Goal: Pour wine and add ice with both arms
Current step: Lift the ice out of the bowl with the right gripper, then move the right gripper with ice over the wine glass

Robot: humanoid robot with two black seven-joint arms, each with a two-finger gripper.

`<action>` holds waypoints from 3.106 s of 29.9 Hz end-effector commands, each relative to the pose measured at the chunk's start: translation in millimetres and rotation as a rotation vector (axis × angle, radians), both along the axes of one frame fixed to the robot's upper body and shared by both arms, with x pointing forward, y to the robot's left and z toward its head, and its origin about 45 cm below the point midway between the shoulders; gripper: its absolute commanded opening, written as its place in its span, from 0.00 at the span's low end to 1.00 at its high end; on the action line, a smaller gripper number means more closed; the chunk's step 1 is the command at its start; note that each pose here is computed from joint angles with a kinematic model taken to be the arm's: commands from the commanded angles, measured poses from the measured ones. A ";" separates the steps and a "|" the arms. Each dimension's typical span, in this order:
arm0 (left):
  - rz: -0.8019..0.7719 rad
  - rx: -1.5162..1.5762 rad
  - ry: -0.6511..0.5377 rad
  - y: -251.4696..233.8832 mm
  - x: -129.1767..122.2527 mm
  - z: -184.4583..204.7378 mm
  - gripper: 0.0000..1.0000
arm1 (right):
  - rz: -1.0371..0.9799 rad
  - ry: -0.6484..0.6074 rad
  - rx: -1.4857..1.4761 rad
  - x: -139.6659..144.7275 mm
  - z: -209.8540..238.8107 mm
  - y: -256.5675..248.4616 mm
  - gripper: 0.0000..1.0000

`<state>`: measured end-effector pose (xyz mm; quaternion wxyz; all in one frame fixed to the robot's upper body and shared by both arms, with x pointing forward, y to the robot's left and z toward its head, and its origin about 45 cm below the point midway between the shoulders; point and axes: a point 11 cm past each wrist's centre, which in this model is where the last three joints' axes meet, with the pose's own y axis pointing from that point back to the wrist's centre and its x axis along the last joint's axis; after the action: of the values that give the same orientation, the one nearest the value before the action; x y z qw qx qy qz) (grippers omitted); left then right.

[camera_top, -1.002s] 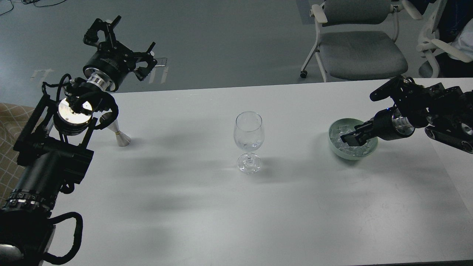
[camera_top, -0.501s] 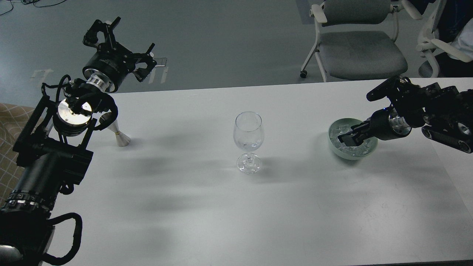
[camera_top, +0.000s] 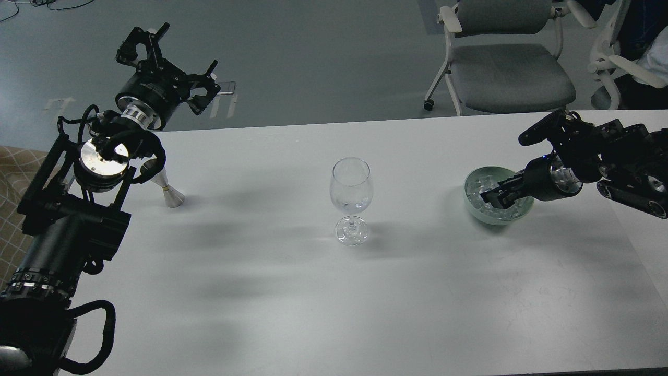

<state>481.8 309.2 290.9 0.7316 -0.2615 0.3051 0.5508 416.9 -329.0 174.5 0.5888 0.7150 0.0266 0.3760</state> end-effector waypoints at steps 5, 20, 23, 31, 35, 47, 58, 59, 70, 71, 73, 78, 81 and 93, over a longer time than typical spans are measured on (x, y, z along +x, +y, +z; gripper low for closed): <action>0.002 0.000 -0.001 0.6 0.9 1.1 0.97 | -0.007 -0.004 -0.002 1.9 3.8 -2.0 0.19; 0.006 0.002 0.000 0.9 1.6 2.9 0.97 | -0.051 -0.035 -0.001 5.9 22.2 -21.3 0.09; 0.007 0.000 0.002 0.2 1.6 2.9 0.97 | -0.061 -0.057 0.008 9.1 34.7 -25.5 0.09; 0.008 0.002 0.000 0.3 1.9 4.5 0.97 | -0.061 -0.081 0.044 7.7 61.7 -27.3 0.11; 0.009 0.005 0.000 1.3 1.8 4.7 0.97 | -0.066 -0.093 0.051 8.3 69.3 -29.9 0.11; 0.014 0.003 0.010 1.0 1.5 2.0 0.97 | -0.012 -0.191 0.201 20.3 121.2 9.7 0.09; 0.024 0.009 0.008 6.5 1.6 4.6 0.97 | 0.208 -0.157 0.428 -10.7 150.2 109.3 0.09; 0.026 0.008 0.010 7.3 1.4 3.6 0.98 | 0.219 -0.162 0.438 -11.3 153.7 113.9 0.09; 0.034 0.012 0.010 11.3 1.0 4.2 0.97 | 0.361 -0.169 0.549 -19.3 173.7 183.6 0.09; 0.032 0.012 0.008 11.0 1.2 5.0 0.97 | 0.367 -0.163 0.549 -20.1 172.0 186.9 0.09; 0.034 0.014 0.009 11.7 0.9 4.8 0.97 | 0.382 -0.146 0.550 -22.9 166.9 194.9 0.09; 0.035 0.012 0.008 12.8 0.6 4.7 0.97 | 0.391 -0.138 0.537 -23.5 159.5 205.0 0.10; 0.037 0.012 0.011 13.1 0.4 3.9 0.97 | 0.381 -0.139 0.526 -21.5 155.5 204.3 0.11; 0.034 0.010 0.006 11.5 1.3 5.4 0.97 | 0.342 -0.134 0.511 -14.9 142.0 200.4 0.12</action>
<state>482.8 320.2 295.5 0.7220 -0.2610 0.3014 0.5654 402.3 -128.3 317.8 0.3187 0.7978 0.0120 0.5117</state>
